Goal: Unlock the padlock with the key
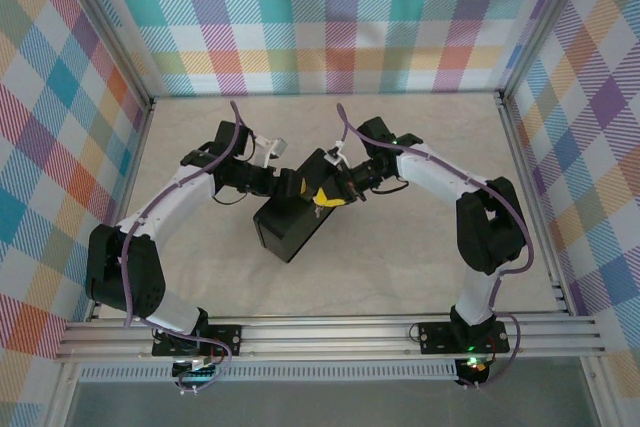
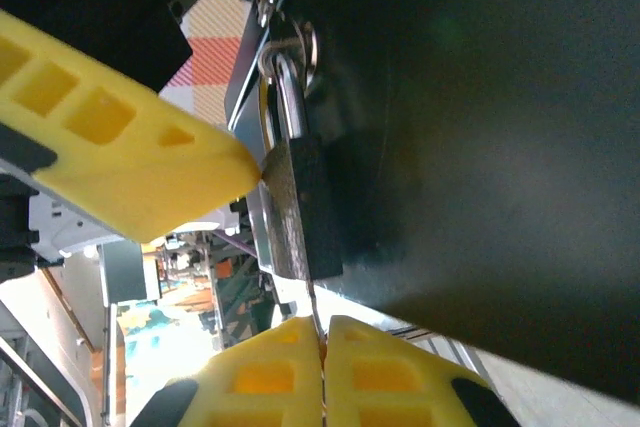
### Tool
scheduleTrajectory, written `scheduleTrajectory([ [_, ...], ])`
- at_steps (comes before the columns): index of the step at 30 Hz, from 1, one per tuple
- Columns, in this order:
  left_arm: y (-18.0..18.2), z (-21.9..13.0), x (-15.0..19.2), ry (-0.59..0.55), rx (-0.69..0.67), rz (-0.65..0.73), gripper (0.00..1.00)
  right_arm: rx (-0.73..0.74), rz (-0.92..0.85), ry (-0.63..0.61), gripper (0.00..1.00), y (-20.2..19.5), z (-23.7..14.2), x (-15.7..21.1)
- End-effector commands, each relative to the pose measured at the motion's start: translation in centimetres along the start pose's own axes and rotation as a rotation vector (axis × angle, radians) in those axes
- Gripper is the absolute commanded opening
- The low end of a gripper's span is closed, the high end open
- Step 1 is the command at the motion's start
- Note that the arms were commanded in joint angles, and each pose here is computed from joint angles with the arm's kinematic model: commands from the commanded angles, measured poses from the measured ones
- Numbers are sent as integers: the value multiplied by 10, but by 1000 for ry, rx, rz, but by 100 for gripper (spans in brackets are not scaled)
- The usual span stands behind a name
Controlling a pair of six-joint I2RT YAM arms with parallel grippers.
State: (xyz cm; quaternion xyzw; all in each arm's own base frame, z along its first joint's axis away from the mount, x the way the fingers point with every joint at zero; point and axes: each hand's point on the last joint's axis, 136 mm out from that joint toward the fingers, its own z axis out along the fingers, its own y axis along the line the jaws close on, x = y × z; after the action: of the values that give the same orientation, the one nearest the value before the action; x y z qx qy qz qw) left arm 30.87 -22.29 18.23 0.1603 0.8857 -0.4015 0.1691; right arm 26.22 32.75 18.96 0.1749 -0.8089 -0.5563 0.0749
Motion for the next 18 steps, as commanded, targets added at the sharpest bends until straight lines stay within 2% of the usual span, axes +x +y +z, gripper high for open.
scheduleTrajectory([
  [1,-2,2,20,62,39,-32,79,64,138,-39,11,-19,0,-9],
  [7,-8,6,20,63,65,-32,78,99,162,-83,17,-18,-2,-23],
  [9,-3,6,18,51,37,-44,78,99,163,-93,19,-16,-3,-24],
  [14,6,4,11,32,2,-80,78,137,166,-96,21,-22,-7,-13],
  [18,5,1,6,18,-13,-72,78,148,187,-107,29,-30,-14,-5],
])
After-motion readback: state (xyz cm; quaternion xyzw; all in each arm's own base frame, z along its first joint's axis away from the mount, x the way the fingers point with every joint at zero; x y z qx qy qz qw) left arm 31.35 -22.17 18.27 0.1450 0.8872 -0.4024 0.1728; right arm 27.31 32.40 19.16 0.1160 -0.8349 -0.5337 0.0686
